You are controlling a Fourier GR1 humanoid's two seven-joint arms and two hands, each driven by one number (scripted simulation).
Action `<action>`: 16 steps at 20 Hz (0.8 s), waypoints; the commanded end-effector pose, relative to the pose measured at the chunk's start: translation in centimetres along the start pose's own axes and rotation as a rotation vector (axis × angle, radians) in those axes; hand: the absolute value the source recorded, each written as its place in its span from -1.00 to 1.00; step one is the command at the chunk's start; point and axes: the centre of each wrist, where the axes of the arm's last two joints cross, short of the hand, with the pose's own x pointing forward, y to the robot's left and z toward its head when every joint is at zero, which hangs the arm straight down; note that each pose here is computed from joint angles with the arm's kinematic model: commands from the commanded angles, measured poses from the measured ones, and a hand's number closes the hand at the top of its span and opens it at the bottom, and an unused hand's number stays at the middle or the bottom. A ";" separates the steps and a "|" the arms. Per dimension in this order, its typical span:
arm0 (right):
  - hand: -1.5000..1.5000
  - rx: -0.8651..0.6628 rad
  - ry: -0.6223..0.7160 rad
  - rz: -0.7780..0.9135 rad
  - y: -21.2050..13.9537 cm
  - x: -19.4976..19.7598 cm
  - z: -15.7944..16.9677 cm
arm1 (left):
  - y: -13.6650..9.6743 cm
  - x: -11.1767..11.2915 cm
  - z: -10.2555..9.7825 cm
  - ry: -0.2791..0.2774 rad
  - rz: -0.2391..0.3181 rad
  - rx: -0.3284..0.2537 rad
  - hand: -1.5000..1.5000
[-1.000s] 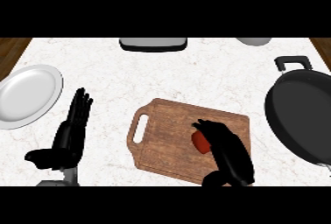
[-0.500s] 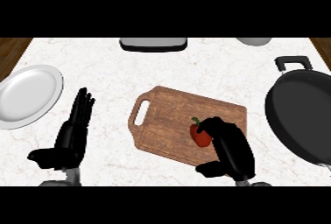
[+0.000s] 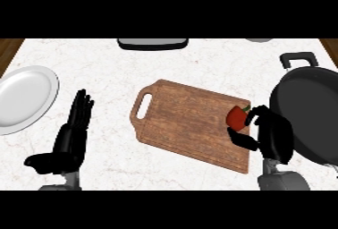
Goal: Pick the bell pepper from the cutting board and place it in the pot
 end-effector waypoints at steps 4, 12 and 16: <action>1.00 -0.193 0.657 -0.002 -3.9 -5.4 -5.8 | 0.0 0.5 -0.3 -0.027 0.002 -0.004 0.00; 1.00 -0.529 1.052 0.192 -12.8 -6.2 -13.9 | -2.3 1.1 -0.6 -0.052 0.019 -0.121 0.00; 1.00 -0.597 1.219 0.285 -15.9 -6.4 -16.5 | -3.6 1.1 -0.7 -0.049 0.035 -0.152 0.00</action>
